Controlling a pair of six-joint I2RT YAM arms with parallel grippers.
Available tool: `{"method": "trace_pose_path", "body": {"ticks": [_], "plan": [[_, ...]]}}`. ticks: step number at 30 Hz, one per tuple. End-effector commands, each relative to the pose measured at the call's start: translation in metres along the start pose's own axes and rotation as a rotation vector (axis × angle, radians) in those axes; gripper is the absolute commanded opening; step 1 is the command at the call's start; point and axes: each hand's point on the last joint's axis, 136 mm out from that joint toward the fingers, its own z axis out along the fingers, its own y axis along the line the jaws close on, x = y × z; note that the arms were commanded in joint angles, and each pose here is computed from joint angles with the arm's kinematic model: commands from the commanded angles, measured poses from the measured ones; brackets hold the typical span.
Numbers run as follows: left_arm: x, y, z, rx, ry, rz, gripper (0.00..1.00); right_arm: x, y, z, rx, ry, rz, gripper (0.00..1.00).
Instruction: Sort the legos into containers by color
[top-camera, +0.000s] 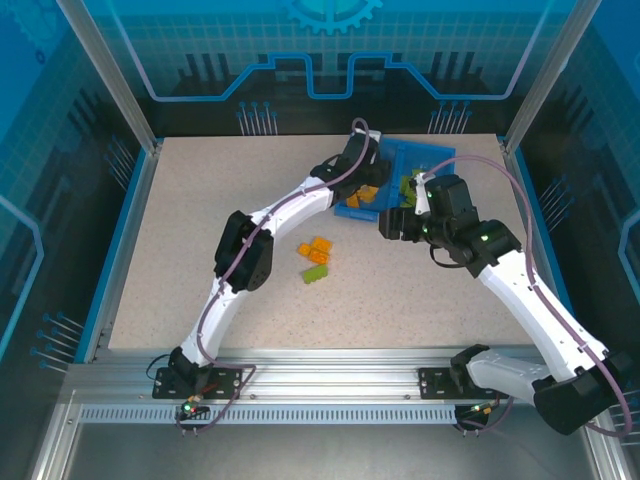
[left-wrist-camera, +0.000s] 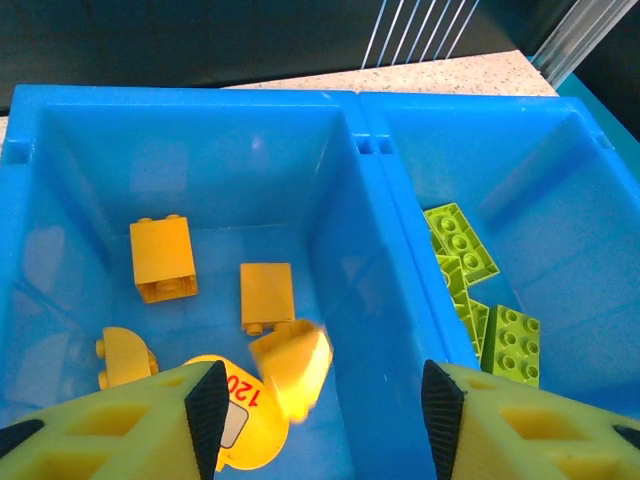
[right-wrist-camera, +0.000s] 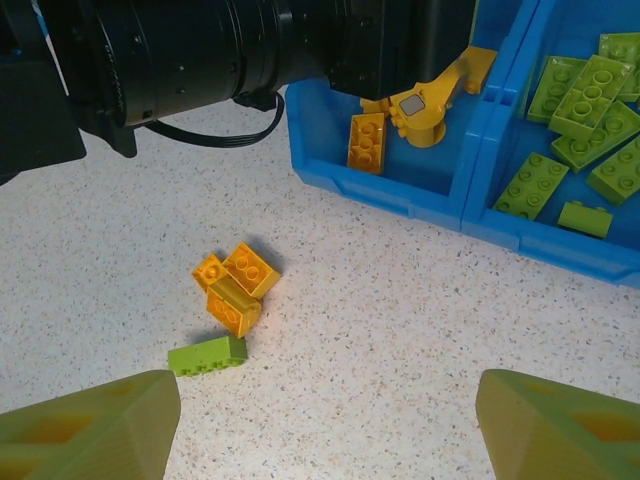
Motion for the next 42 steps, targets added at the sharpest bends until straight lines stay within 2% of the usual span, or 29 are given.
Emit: {"method": "trace_pose_path", "body": {"ticks": [1, 5, 10, 13, 15, 23, 26, 29, 31, 39, 42], "plan": [[-0.040, -0.018, -0.044, 0.063, -0.072, -0.025, 0.56, -0.006, 0.000, 0.000, -0.004, -0.012, 0.014, 0.79], [-0.063, -0.023, -0.107, 0.129, -0.161, -0.077, 0.56, -0.008, 0.003, 0.006, -0.011, 0.000, 0.012, 0.80], [-0.064, -0.009, -0.209, 0.171, -0.275, -0.085, 0.56, -0.002, 0.015, 0.022, -0.053, 0.048, -0.010, 0.80], [-0.041, 0.003, -0.261, 0.179, -0.296, -0.009, 0.56, 0.011, 0.032, 0.040, -0.077, 0.113, -0.060, 0.79], [-0.022, 0.008, -0.295, 0.199, -0.301, 0.089, 0.57, 0.027, 0.045, 0.058, -0.086, 0.180, -0.078, 0.79], [0.073, 0.040, -0.385, 0.204, -0.196, 0.423, 0.59, 0.105, 0.104, 0.123, -0.106, 0.390, -0.131, 0.81], [0.106, 0.052, -0.402, 0.205, -0.158, 0.534, 0.61, 0.121, 0.114, 0.144, -0.048, 0.423, -0.185, 0.84], [0.139, 0.056, -0.411, 0.251, -0.120, 0.658, 0.65, 0.132, 0.118, 0.160, 0.008, 0.439, -0.235, 0.92], [0.156, 0.058, -0.412, 0.274, -0.115, 0.708, 0.70, 0.140, 0.122, 0.170, 0.013, 0.455, -0.251, 0.95], [0.172, 0.064, -0.404, 0.263, -0.169, 0.785, 0.98, 0.161, 0.123, 0.198, 0.044, 0.513, -0.281, 0.94], [0.176, 0.066, -0.400, 0.256, -0.156, 0.799, 0.99, 0.170, 0.127, 0.207, 0.038, 0.545, -0.303, 0.90]]}}
